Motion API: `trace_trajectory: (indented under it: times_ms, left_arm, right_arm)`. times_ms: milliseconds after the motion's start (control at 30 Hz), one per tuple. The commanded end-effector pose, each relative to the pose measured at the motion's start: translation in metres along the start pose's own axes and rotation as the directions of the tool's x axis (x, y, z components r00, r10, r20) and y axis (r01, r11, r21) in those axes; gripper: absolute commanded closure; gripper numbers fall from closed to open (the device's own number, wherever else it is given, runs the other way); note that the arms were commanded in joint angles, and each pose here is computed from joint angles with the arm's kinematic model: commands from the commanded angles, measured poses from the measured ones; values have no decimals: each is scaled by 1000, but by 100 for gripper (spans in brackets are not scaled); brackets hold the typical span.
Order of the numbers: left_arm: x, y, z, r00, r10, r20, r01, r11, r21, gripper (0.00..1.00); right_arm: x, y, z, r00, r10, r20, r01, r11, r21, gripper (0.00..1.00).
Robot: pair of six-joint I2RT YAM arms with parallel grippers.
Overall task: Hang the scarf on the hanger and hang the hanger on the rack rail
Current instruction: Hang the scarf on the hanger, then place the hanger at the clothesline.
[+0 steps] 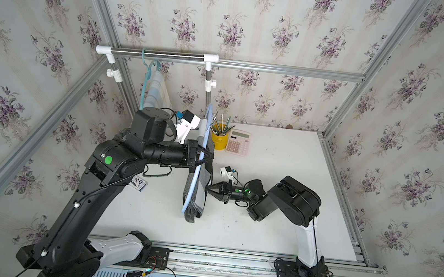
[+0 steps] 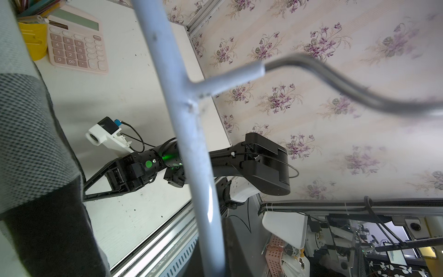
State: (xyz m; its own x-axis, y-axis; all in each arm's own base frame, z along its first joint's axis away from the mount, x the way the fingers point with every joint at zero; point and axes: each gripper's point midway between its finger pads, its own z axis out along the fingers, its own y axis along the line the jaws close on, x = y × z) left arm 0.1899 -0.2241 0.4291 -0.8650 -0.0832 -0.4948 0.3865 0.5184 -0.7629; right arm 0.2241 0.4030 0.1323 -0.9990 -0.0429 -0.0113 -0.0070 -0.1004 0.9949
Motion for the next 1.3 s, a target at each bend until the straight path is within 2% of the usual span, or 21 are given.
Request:
trace_trajectory:
  times_ms: [0,233,333,400,467,600,800,967,1267]
  left_arm:
    - [-24,-27,-8,986,124,110,-134,987,89,100]
    - [-25,-24,-7,987,117,110,-127,988,88,100]
    - [-29,-20,-6,988,107,113,-117,990,85,100]
    - [-35,-18,-7,988,95,121,-106,991,87,100]
    - [-43,-14,-9,989,80,128,-92,992,89,100]
    - [-68,3,-11,988,22,156,-38,994,104,100]
    - [-113,27,-17,978,-57,201,28,989,146,100]
    - [-163,41,-16,967,-117,226,66,973,219,100]
    - [-228,82,-10,944,-192,270,148,974,173,100]
  right_arm:
    - [5,33,-2,991,-133,-4,131,985,-114,100]
    - [7,34,-1,991,-132,-13,129,985,-116,98]
    - [4,38,-3,991,-136,-14,133,984,-120,55]
    - [-2,41,-12,988,-154,11,154,981,-117,42]
    - [-11,44,-26,984,-169,51,173,979,-105,36]
    - [-24,47,-66,974,-184,131,193,979,-63,32]
    - [-32,70,-114,951,-235,201,248,968,-41,32]
    - [-24,82,-127,946,-257,199,270,962,-42,34]
    - [-12,86,-135,945,-251,210,265,963,-42,34]
